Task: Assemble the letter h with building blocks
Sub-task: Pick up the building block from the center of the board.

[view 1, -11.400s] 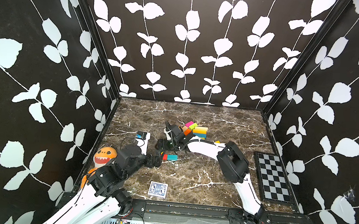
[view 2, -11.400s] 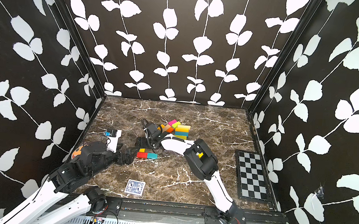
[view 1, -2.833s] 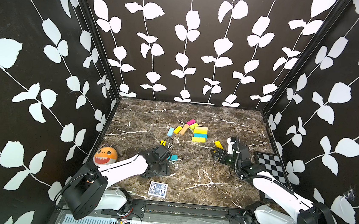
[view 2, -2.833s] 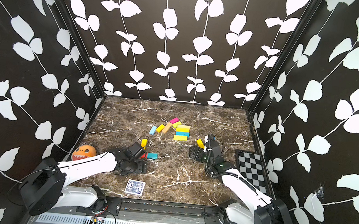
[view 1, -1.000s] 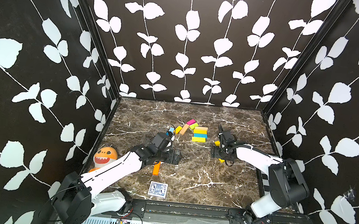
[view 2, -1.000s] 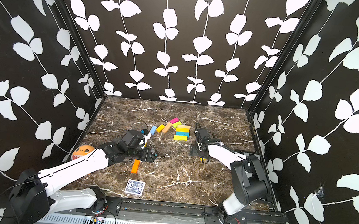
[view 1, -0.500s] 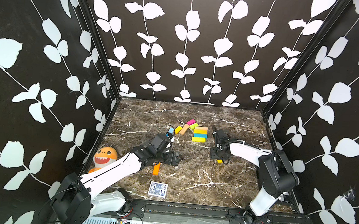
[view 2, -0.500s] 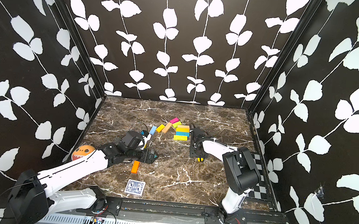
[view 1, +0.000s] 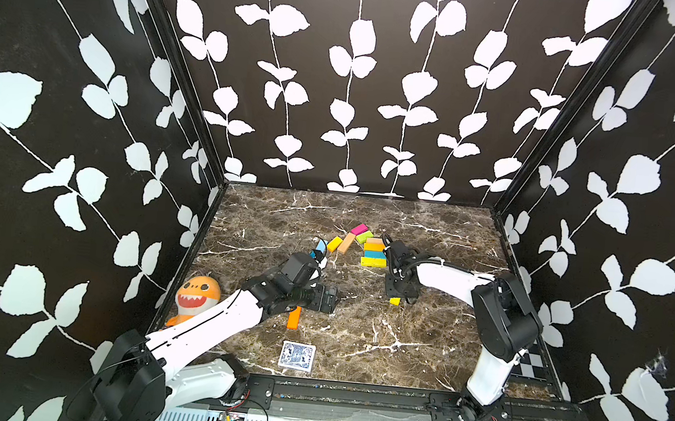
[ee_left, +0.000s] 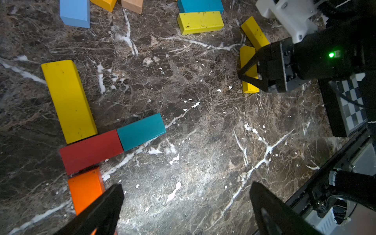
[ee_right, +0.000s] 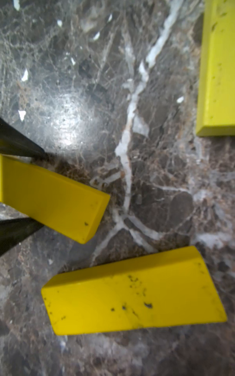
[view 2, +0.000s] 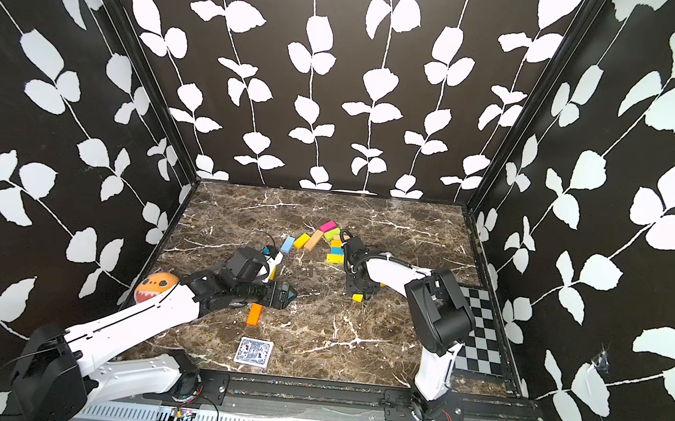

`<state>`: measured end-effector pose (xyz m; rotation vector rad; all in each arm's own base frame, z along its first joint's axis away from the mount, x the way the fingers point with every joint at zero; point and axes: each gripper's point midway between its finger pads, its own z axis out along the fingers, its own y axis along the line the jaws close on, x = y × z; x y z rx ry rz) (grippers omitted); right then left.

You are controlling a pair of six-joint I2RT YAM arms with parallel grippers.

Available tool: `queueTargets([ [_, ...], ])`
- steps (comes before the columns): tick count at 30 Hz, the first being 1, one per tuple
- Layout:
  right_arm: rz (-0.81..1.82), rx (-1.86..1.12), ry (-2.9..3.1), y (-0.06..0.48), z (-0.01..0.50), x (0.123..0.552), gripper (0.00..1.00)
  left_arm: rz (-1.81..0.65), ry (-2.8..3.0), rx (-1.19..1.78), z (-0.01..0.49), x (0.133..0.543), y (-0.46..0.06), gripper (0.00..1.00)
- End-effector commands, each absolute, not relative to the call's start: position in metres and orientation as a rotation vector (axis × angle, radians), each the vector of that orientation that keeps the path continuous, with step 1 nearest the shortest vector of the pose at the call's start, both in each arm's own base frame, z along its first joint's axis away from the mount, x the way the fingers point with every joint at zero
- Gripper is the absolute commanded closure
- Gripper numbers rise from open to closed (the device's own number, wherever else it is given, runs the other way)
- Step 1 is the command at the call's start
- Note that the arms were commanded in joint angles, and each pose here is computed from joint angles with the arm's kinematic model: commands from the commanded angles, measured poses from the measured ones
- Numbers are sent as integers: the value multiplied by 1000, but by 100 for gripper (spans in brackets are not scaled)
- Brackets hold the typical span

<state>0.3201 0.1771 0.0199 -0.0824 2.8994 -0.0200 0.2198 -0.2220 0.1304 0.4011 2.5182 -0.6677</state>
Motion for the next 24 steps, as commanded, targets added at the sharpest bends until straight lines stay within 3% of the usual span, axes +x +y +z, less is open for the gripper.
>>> queueTargets([
  [1, -146, 8, 2970, 155, 10, 305, 59, -690, 2480, 414, 137, 218, -221, 1],
  [7, -21, 59, 3017, 168, -5, 295, 71, -691, 2454, 407, 144, 218, -219, 1],
  [11, 0, 30, 2951, 186, 12, 294, 80, -672, 2427, 387, 152, 217, -212, 1],
  [19, 214, -60, 2856, 261, 72, 264, 79, -634, 2321, 303, 178, 217, -191, 1],
  [24, 335, -165, 2923, 316, 83, 226, 79, -621, 2254, 267, 191, 212, -177, 1],
])
